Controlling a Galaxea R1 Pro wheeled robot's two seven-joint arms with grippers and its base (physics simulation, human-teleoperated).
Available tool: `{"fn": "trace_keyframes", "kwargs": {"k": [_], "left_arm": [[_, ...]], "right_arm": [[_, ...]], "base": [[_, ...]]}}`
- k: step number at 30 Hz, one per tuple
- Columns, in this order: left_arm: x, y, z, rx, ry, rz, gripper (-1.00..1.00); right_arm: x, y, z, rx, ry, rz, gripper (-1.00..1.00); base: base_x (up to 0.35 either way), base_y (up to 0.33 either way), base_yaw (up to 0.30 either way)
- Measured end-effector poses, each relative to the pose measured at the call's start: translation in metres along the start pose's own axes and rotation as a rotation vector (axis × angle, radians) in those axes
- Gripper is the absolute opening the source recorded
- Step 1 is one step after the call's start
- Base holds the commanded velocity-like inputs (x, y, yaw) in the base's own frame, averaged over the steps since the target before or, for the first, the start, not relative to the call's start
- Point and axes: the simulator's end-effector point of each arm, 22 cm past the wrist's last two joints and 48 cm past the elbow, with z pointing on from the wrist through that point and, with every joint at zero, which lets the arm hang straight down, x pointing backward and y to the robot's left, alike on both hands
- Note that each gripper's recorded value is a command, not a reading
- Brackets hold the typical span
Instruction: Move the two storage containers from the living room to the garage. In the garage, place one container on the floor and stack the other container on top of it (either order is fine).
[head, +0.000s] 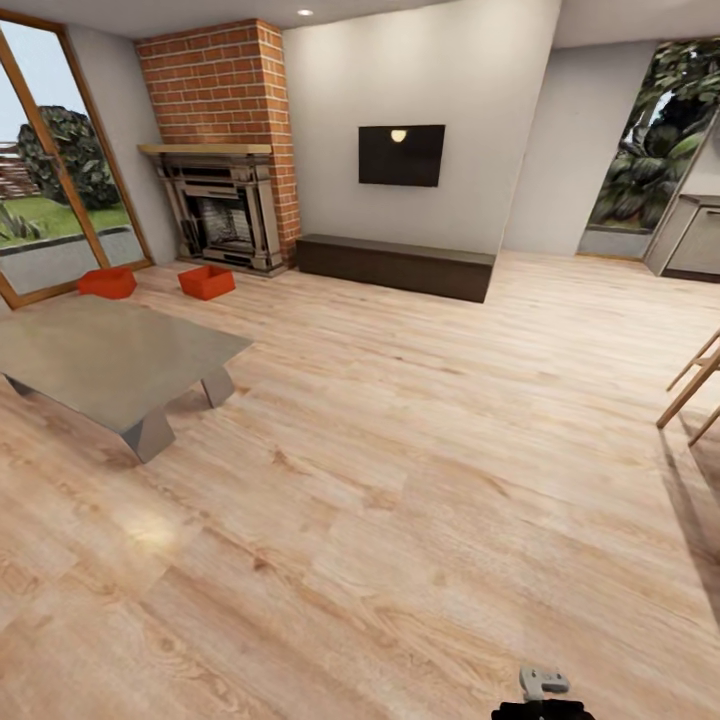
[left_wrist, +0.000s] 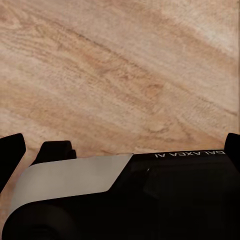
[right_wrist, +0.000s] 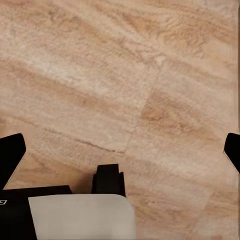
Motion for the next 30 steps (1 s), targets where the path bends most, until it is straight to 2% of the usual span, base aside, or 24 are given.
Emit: {"fn": "trace_keyframes", "kwargs": {"k": [22, 30], "left_arm": [[-0.0001, -0.0004, 0.0000, 0.001, 0.000, 0.001, 1.00], [0.0000, -0.0001, 0.0000, 0.000, 0.000, 0.001, 1.00]], "right_arm": [[-0.0008, 0.0000, -0.0001, 0.000, -0.002, 0.000, 1.00], [-0.0010, 0.0004, -0.0001, 0.000, -0.002, -0.001, 1.00]], "base": [[0.308, -0.130, 0.000], [0.296, -0.161, 0.074]]}}
